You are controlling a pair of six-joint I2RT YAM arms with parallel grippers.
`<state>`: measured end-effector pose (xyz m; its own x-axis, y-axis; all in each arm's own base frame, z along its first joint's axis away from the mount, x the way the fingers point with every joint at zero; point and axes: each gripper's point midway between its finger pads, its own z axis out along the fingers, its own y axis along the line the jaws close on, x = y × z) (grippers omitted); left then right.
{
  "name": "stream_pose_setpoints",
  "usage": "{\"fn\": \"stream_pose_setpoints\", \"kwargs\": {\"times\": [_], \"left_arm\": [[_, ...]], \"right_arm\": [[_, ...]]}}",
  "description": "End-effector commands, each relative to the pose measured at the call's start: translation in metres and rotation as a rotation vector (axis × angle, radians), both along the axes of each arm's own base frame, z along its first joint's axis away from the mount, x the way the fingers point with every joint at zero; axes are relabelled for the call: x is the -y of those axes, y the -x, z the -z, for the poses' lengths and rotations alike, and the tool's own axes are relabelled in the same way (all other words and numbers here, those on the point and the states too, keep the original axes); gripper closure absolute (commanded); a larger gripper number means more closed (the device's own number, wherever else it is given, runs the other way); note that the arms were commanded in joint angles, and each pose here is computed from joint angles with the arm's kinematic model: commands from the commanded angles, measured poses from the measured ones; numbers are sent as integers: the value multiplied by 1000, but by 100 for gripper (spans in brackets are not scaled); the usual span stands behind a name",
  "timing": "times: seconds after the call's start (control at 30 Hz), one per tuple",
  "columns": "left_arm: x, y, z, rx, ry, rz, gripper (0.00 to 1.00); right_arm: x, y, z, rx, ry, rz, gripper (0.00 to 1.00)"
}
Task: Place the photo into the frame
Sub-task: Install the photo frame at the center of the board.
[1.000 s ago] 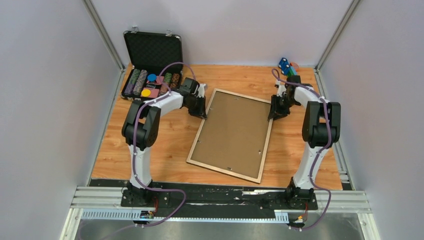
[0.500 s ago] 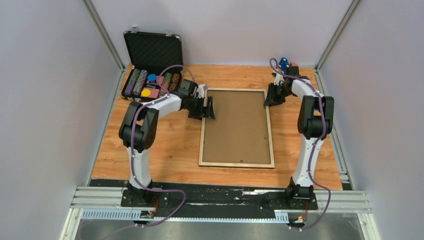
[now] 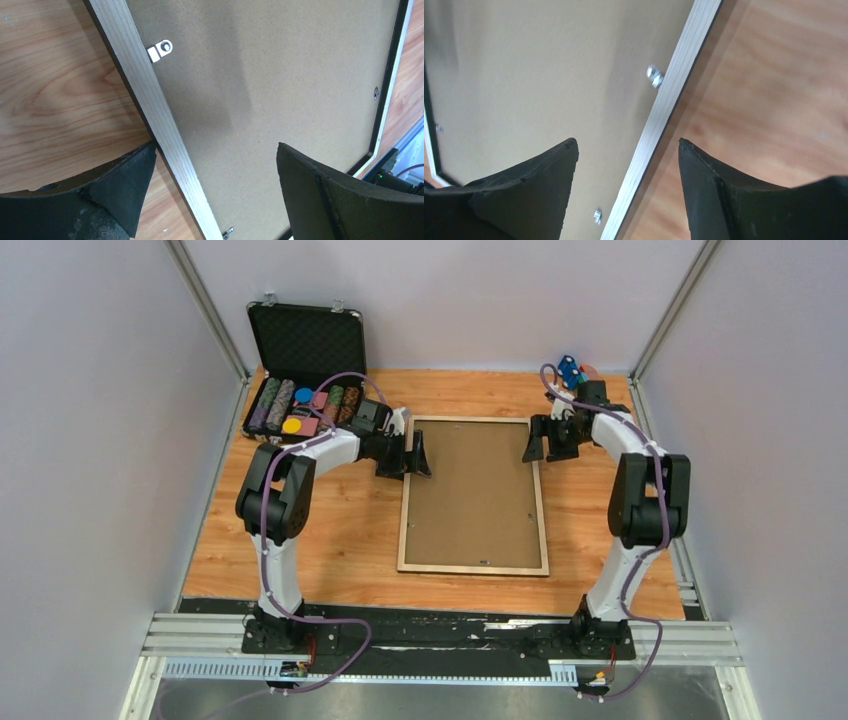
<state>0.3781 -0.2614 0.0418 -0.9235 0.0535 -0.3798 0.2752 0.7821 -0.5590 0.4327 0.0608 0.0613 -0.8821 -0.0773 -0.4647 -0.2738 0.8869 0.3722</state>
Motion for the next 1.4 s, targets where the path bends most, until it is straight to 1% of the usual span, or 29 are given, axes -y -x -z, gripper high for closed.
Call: {"fn": "stream_pose_setpoints", "kwargs": {"times": [0.0,0.2,0.37,0.4,0.63,0.87,1.0,1.37], "left_arm": [[-19,46,58,-219,-118,-14,0],[-17,44,54,-211,-104,-3,0],[-14,43,53,-205,-87,18,0],[-12,43,52,-205,-75,27,0],[-13,44,58,-207,-83,34,0],[-13,42,57,-202,-81,37,0],[-12,42,56,-201,-80,39,0],[-14,41,58,-206,-83,36,0]], "right_arm": [[5,28,-38,120,36,-39,28],[-1,96,-20,71,48,-103,28],[-10,129,-9,52,59,-140,29],[-18,133,-7,51,58,-165,30],[-24,146,9,22,114,-167,35],[-11,142,23,3,194,-128,40],[-10,141,26,-9,199,-115,43],[-9,146,40,-63,210,-95,48]]}}
